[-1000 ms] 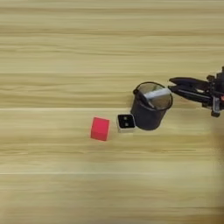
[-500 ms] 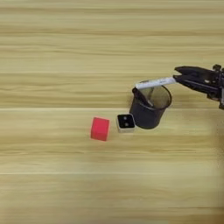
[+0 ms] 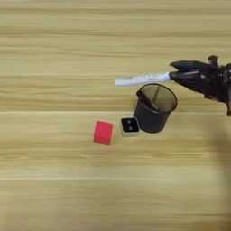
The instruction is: Move the objects on the table
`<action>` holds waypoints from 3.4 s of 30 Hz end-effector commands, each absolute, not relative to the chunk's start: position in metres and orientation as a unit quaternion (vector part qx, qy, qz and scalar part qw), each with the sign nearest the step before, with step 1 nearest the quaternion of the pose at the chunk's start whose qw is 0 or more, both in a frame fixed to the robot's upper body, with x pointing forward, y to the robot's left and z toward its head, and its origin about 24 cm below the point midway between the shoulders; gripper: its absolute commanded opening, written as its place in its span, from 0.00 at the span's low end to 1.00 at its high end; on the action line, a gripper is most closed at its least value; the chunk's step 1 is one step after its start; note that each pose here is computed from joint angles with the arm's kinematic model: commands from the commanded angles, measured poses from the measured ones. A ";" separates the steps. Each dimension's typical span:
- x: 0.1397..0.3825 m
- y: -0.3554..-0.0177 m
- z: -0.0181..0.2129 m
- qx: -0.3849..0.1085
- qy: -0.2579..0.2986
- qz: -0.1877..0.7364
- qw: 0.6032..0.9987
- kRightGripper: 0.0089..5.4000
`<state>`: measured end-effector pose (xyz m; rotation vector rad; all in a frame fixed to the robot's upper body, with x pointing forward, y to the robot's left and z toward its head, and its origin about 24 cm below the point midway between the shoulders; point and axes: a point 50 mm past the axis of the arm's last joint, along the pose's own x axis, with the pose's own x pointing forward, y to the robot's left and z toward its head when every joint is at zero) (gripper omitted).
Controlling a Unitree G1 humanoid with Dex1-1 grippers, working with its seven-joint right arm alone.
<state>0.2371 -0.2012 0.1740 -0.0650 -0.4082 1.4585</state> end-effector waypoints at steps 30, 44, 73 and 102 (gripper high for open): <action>0.212 -0.205 0.071 0.027 0.053 0.667 0.743 0.13; 0.222 -0.199 0.050 -0.007 0.054 0.654 0.754 0.13; 0.224 -0.208 0.017 -0.135 0.108 0.660 0.731 0.08; 0.236 -0.199 0.056 -0.118 0.020 0.652 0.749 0.52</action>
